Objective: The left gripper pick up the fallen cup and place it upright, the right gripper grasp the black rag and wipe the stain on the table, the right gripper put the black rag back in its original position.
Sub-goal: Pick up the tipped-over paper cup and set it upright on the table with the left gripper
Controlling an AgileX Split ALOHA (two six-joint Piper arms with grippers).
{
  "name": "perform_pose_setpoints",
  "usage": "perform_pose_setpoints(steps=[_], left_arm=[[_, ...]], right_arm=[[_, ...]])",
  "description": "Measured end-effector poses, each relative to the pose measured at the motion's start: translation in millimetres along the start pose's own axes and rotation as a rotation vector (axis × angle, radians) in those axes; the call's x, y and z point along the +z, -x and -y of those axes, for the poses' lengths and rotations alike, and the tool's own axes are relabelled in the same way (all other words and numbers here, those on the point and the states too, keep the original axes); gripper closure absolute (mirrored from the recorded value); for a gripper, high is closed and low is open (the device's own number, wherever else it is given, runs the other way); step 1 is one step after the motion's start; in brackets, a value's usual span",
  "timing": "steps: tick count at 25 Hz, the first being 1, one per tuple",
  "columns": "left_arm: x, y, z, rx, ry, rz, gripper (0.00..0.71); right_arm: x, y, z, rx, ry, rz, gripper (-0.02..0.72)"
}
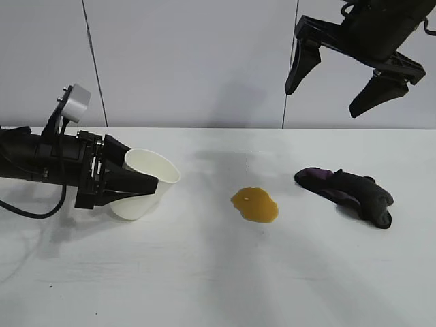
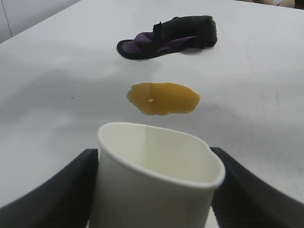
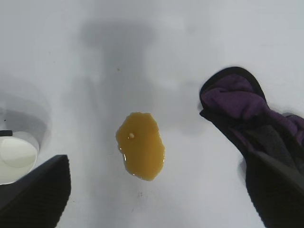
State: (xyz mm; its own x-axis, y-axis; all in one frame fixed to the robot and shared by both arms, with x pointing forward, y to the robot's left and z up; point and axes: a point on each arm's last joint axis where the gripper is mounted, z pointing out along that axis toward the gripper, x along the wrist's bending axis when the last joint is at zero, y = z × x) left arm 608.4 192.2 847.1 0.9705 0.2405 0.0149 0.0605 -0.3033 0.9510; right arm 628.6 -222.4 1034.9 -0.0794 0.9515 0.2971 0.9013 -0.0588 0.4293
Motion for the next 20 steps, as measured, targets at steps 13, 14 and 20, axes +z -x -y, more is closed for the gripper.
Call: perform_pose_setpoints(steps=[13,14,20], left_arm=[[0,0.0,0,-0.025,0.000,0.000,0.077],[0,0.0,0,-0.030,0.000,0.000,0.058],[-4,-1.1,-14,-0.106,0.010,-0.010,0.020]], right_arm=[[0,0,0,0.000,-0.001,-0.001,0.009],[0,0,0,0.000,-0.001,-0.001,0.009],[0,0,1,-0.003,-0.008,-0.001,0.009]])
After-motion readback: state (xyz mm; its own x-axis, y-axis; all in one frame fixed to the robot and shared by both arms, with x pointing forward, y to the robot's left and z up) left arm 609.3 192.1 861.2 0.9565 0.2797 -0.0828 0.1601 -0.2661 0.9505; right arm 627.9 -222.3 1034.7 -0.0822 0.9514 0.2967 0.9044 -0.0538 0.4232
